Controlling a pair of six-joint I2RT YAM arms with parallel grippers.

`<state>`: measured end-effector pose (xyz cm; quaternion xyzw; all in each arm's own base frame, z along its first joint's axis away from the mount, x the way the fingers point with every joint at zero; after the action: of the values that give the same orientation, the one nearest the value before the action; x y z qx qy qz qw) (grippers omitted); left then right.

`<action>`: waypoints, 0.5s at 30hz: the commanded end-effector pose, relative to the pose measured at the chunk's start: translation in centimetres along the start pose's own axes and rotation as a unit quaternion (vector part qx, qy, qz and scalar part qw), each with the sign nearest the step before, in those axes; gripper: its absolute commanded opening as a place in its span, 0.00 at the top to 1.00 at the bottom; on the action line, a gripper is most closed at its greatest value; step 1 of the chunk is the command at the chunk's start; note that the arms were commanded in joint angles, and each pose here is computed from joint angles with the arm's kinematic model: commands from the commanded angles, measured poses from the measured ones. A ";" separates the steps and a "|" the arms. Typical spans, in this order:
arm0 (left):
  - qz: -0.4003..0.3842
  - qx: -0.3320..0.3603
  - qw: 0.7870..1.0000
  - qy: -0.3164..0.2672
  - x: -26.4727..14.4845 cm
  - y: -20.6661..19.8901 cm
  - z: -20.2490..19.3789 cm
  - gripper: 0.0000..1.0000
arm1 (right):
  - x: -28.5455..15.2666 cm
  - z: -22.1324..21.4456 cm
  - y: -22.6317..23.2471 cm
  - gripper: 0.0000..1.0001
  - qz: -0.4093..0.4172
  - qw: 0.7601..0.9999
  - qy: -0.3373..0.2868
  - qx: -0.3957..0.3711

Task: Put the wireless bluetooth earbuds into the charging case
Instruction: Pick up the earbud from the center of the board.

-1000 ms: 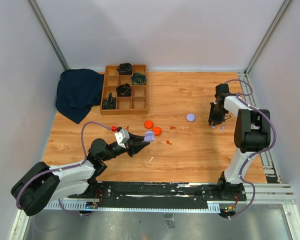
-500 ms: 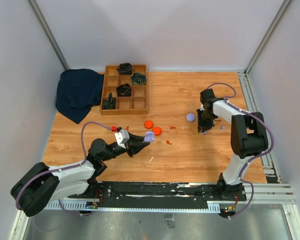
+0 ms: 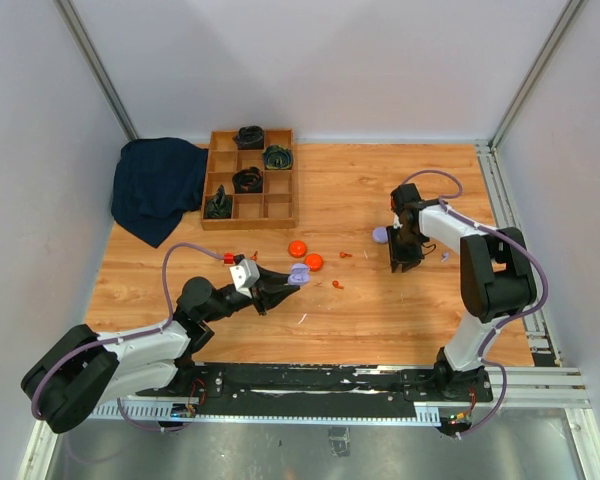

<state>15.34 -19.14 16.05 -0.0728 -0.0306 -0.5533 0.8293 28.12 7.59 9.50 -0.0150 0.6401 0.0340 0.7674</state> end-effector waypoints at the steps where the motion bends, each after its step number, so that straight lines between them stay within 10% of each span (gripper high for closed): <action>1: -0.001 0.015 1.000 -0.014 0.1 0.1 0.7 1.00 | 0.1 -1.0 -0.6 0.69 -0.039 0.999 0.016 -0.014; 15: -0.004 0.016 1.000 -0.013 0.2 0.1 0.7 1.00 | -4.7 2.1 -1.7 0.49 -0.024 0.995 -0.064 -0.069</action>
<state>15.33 -19.13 15.89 -0.0712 -0.0263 -0.5534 0.8295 28.28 6.73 12.09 -0.0637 0.6125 0.0466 0.7865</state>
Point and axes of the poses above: each gripper's point midway between its finger pads, its own x axis out along the fingers, its own y axis along the line the jaws close on, z = x × y, the point moved 8 cm from there along -x, back along the fingers, and after that the axes turned 2 degrees about -x, right-handed, at the moved point
